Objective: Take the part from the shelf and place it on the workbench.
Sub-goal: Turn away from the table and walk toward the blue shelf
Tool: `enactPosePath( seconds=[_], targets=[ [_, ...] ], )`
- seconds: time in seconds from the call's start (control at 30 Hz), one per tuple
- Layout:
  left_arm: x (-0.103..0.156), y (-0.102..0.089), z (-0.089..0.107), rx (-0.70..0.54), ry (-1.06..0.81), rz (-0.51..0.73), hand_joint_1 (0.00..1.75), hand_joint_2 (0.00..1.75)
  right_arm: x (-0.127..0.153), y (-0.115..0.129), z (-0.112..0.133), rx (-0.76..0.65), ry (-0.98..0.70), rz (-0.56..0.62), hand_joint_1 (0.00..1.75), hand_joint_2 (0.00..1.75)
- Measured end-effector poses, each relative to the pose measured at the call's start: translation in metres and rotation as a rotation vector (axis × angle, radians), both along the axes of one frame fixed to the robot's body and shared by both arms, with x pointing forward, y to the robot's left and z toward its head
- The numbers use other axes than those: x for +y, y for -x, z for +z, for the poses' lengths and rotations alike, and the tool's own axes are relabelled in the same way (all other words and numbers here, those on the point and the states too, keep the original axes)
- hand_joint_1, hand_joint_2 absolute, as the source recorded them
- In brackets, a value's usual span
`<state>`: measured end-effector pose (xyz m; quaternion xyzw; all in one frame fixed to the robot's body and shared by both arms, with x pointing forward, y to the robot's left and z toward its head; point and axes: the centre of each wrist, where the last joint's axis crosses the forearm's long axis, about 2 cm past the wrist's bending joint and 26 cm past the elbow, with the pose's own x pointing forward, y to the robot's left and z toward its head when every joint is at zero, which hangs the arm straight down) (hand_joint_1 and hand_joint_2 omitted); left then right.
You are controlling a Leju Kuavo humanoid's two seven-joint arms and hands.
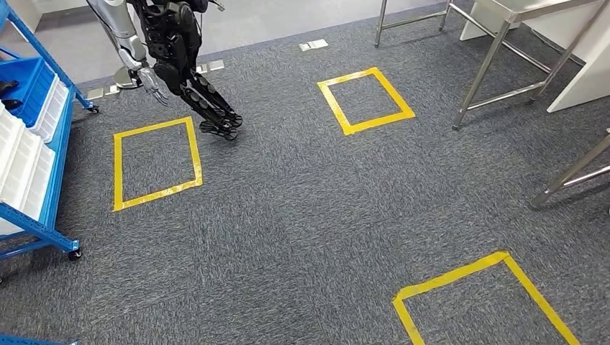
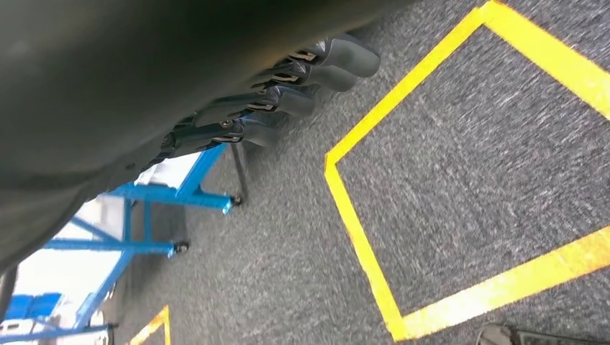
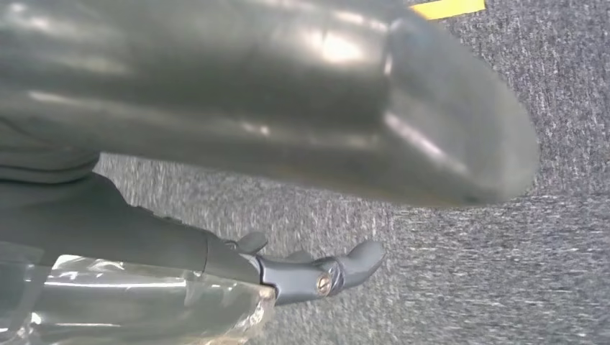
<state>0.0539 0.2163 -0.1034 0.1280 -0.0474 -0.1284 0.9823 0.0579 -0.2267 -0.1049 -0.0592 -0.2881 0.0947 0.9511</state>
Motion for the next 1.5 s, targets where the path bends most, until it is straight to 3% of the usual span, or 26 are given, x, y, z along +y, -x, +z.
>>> enactPosePath(
  seconds=[1.5],
  targets=[
    [-0.0055,-0.0034,0.0013,-0.013,0.009,-0.013,0.00,0.00,-0.0024,-0.0019,0.0000,-0.020,0.032,0.150,0.00,0.00]
  ],
)
